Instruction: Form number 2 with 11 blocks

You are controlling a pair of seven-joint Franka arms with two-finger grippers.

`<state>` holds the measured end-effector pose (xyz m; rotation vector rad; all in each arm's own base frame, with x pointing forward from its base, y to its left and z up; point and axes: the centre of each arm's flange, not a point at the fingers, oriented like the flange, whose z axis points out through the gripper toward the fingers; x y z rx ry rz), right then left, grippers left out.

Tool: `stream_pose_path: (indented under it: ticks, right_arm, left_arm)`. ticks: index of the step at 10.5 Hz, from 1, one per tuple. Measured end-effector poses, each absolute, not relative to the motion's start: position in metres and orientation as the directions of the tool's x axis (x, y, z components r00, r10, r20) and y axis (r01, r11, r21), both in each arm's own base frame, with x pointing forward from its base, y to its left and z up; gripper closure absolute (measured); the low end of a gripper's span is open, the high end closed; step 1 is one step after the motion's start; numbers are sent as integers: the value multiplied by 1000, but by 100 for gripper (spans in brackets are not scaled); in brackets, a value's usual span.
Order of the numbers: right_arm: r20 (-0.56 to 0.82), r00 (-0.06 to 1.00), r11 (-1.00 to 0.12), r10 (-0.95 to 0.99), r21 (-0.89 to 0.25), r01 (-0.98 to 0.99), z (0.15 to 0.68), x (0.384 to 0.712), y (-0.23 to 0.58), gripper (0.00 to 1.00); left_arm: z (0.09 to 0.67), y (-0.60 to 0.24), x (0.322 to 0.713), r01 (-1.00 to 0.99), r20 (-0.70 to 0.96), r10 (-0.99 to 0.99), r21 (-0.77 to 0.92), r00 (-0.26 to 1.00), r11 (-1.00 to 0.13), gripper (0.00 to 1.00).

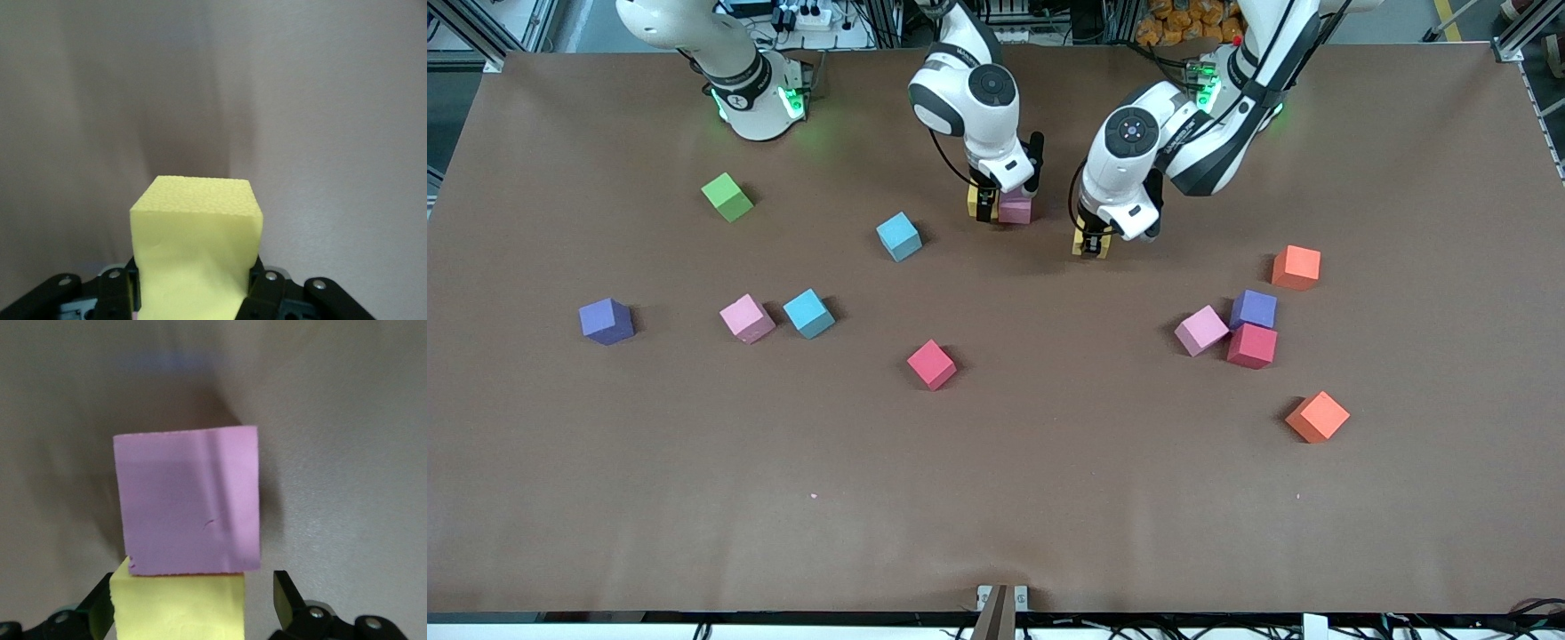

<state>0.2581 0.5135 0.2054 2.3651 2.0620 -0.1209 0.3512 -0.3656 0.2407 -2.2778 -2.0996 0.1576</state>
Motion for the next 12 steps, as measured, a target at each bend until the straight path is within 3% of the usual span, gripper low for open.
stream_pose_path:
  ticks: [4, 9, 12]
  right_arm:
    - [-78, 187, -192, 979, -61, 979, 262, 281, 500, 0]
    - [-66, 471, -473, 880, -19, 881, 336, 438, 409, 0]
    - [-31, 598, -598, 801, 0, 801, 352, 506, 346, 0]
  left_arm:
    - [237, -375, 331, 992, -36, 998, -116, 41, -45, 44]
    - [233, -388, 310, 992, -33, 999, -121, 25, -29, 44]
    - [231, -401, 292, 994, -32, 999, -109, 26, -30, 44]
